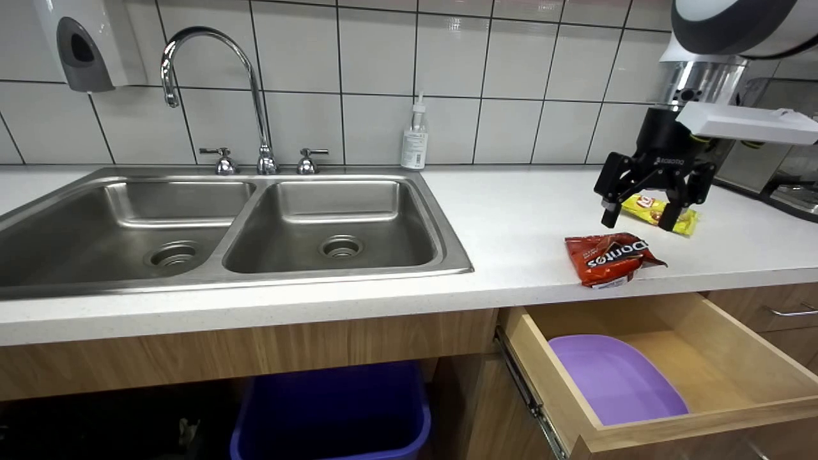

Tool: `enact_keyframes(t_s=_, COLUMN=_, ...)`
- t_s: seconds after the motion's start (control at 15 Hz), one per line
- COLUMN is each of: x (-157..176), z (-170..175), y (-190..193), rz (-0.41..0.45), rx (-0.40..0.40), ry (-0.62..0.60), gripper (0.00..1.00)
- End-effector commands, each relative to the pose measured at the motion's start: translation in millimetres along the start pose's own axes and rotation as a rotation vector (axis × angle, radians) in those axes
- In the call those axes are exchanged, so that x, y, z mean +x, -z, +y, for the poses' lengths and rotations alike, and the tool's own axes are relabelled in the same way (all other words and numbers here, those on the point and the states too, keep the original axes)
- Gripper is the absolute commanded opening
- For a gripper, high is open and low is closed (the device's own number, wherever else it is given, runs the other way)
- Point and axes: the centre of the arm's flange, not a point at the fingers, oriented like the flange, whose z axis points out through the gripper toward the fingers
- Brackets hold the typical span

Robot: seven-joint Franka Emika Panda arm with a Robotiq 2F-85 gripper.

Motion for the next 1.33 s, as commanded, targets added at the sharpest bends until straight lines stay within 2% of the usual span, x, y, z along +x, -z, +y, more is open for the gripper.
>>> enact_keyframes(t_s=0.0, x=25.4, z=-5.7, y=3.0, rz=0.004, rx=0.018, ry=0.020, gripper=1.00)
enact_keyframes(t_s=0.73, x=74.1, z=-23.0, y=-36.8, rz=-0.046, rx=0.020, ry=0.034, gripper=1.00)
enact_keyframes(t_s=1.27, x=69.4, z=-26.1, y=-55.5, rz=-0.090, rx=0.017, ry=0.042, gripper=1.00)
